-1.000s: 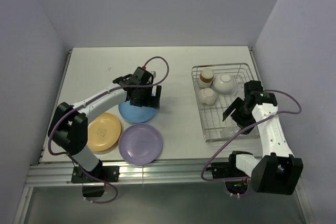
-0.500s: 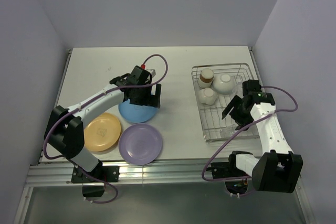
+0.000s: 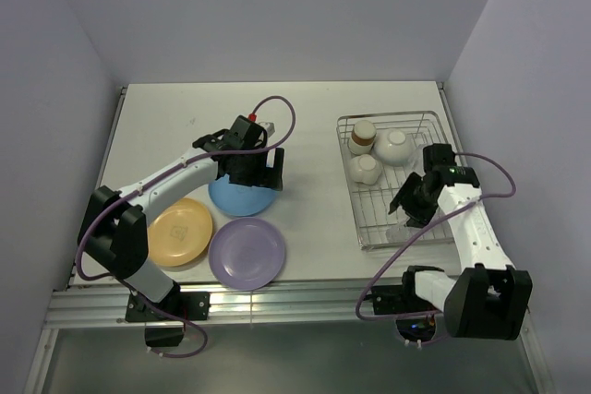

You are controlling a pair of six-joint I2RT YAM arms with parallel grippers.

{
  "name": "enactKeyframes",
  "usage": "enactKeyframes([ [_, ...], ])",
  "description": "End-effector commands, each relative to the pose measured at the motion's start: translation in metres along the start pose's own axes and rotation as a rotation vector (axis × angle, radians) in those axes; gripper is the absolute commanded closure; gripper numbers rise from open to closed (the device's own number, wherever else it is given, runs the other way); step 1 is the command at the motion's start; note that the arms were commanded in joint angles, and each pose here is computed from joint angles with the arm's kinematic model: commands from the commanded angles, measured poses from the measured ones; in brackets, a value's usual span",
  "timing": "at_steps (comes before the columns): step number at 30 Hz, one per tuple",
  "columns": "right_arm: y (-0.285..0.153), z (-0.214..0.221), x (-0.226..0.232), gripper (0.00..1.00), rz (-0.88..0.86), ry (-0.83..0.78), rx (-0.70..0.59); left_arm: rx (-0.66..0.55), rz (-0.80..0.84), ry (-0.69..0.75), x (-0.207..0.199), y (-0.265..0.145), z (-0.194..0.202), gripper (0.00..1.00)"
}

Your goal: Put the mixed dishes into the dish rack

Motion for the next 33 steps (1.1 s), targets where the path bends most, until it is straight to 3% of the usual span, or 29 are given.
enactKeyframes([
  [1, -0.003, 0.005, 0.006, 0.41, -0.072, -0.021, -0.041, -0.038, 0.038, 0.014, -0.003, -0.012, -0.002, 0.01],
  [8, 0.0, 0.02, 0.006, 0.47, -0.103, -0.008, -0.014, -0.026, 0.043, 0.011, -0.003, -0.009, -0.001, 0.01],
  [17, 0.004, 0.025, 0.0, 0.98, 0.047, 0.018, 0.01, -0.032, 0.071, 0.012, -0.012, -0.014, -0.008, 0.01],
  [25, -0.068, -0.002, 0.012, 1.0, 0.066, 0.015, -0.157, -0.046, 0.3, -0.01, -0.047, -0.054, -0.023, 0.02],
  [28, -0.094, -0.009, 0.021, 1.0, 0.0, 0.017, -0.18, -0.016, 0.486, 0.026, -0.07, -0.072, -0.032, 0.02],
  [33, -0.123, -0.008, 0.051, 1.0, -0.363, 0.021, -0.157, 0.146, 0.923, 0.079, -0.104, -0.099, -0.033, 0.04],
])
Point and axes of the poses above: each gripper's point midway between its finger pads, its own y axis out along the fingers, its own x axis along the line the jaws close on, z = x × y, the point moved 10 cm from there along -y, back along the fingers, and after that the axes turned 15 degrees about -y, right-handed, at the moved point
